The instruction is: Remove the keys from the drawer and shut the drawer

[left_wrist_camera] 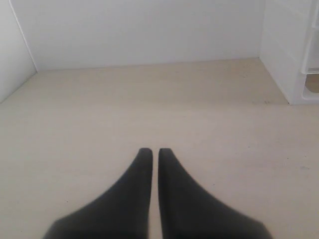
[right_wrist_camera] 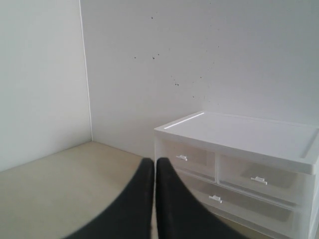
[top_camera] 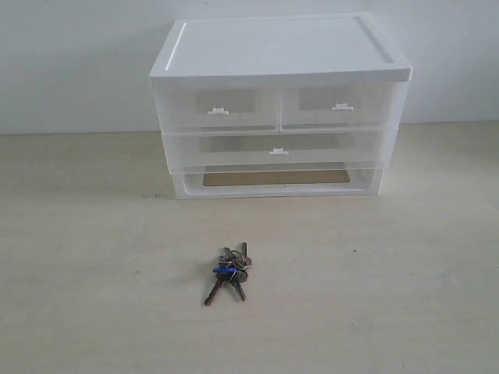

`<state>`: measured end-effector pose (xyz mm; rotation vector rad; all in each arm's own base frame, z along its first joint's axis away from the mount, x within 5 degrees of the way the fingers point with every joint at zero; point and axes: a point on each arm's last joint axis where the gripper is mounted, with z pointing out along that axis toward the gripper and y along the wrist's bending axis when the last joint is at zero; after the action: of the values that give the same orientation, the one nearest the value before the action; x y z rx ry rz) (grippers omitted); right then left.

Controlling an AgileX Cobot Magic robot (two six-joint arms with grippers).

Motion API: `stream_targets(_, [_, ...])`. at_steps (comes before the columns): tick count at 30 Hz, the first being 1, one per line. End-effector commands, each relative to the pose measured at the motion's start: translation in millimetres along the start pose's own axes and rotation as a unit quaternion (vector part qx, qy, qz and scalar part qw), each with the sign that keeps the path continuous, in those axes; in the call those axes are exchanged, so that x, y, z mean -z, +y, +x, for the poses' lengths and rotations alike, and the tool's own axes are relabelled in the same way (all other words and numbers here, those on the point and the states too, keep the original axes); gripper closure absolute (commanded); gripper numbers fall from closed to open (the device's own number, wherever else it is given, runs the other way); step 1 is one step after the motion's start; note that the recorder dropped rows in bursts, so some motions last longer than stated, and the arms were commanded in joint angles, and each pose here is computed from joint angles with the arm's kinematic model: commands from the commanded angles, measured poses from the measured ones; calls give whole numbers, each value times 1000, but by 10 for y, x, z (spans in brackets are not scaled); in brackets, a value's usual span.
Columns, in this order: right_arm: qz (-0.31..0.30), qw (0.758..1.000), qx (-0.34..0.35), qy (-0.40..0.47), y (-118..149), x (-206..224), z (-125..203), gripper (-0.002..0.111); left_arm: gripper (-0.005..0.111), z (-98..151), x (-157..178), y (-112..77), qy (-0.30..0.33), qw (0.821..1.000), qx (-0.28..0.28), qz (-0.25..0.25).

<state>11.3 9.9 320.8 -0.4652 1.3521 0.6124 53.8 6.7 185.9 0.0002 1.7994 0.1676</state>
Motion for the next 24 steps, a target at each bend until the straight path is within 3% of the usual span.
stream_targets(1, [0, 1000, 0, -2, 0, 5, 10, 108, 102, 16, -2, -1, 3, 1000, -1, -1])
stream_targets(9, [0, 1000, 2, -2, 0, 5, 10, 108, 102, 16, -2, -1, 3, 1000, -1, -1])
stream_targets(13, [10, 999, 37, -22, -6, -6, -1, 108, 102, 16, -2, -1, 3, 1000, -1, -1])
stream_targets(15, [54, 994, 53, -75, -29, -58, 53, 108, 102, 16, -2, -1, 3, 1000, -1, -1])
stream_targets(17, [137, 983, 50, -107, -100, -109, 222, 108, 102, 14, -2, -1, 2, 1000, -1, -1])
stream_targets(21, [286, 952, 80, -74, -261, -113, 511, 108, 102, 14, -2, -1, 2, 1000, -1, -1])
stream_targets(24, [346, 932, 101, -42, -346, -92, 690, 108, 102, 14, -2, -1, 2, 1000, -1, -1])
